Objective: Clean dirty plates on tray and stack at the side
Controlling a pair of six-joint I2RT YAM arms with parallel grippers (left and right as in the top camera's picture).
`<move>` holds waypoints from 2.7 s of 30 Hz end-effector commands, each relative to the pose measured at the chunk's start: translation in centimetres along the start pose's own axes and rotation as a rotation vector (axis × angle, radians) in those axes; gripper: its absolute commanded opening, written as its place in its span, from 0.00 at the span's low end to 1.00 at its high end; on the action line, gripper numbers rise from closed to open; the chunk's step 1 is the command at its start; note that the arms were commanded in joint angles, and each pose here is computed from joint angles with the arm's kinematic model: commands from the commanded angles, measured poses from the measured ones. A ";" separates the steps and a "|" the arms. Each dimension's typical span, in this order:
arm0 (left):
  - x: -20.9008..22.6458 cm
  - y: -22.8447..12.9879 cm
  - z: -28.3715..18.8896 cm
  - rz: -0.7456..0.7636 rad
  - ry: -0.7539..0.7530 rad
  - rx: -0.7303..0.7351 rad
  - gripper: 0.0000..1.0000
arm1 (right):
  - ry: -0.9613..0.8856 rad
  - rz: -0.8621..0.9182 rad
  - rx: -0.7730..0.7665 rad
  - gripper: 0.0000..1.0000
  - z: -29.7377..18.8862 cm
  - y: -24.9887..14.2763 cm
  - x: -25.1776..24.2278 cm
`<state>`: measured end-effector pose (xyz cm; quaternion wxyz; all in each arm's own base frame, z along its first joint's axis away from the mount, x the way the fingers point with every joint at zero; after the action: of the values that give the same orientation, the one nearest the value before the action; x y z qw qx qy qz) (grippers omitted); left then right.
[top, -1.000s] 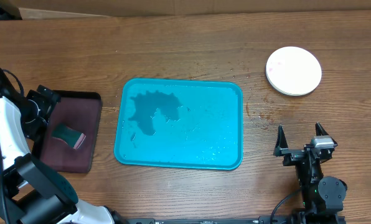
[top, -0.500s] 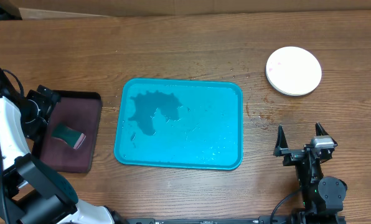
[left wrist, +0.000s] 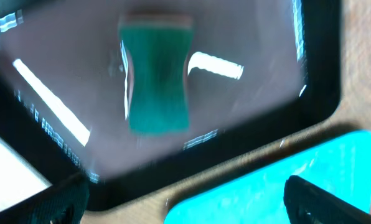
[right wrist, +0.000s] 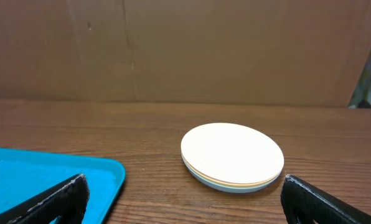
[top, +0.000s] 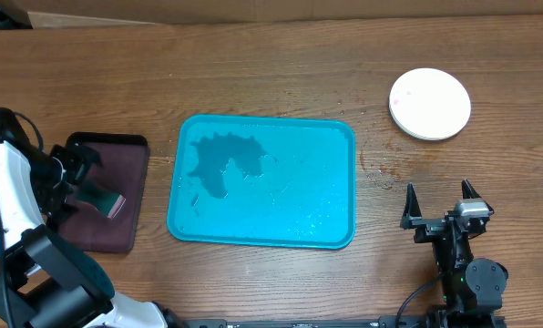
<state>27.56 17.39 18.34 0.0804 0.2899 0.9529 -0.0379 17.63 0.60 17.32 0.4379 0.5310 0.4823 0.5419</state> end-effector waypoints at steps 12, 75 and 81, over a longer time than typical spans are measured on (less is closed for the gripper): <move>-2.5 -4.6 -1.2 0.302 -0.074 -0.100 1.00 | -0.014 -0.004 -0.008 1.00 0.0 -0.1 -0.2; -1.4 -20.5 3.0 1.102 -0.486 -1.363 1.00 | -0.014 -0.004 -0.008 1.00 0.0 -0.1 -0.2; -1.4 -20.5 3.0 1.091 -0.487 -1.362 1.00 | -0.014 -0.004 -0.008 1.00 0.0 -0.1 -0.2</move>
<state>17.65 -0.85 16.13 0.4464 0.5786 0.4544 0.5094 17.63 0.59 17.32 0.4382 0.5309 0.4824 0.5417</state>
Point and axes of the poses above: each gripper's point midway between its finger pads, its own z axis out along the fingers, its own x axis along the line the jaws close on, y = z × x, the point moved 7 cm from there along -z, back along the fingers, and after that the axes turned 9 degrees about z, right-handed, at the moved point
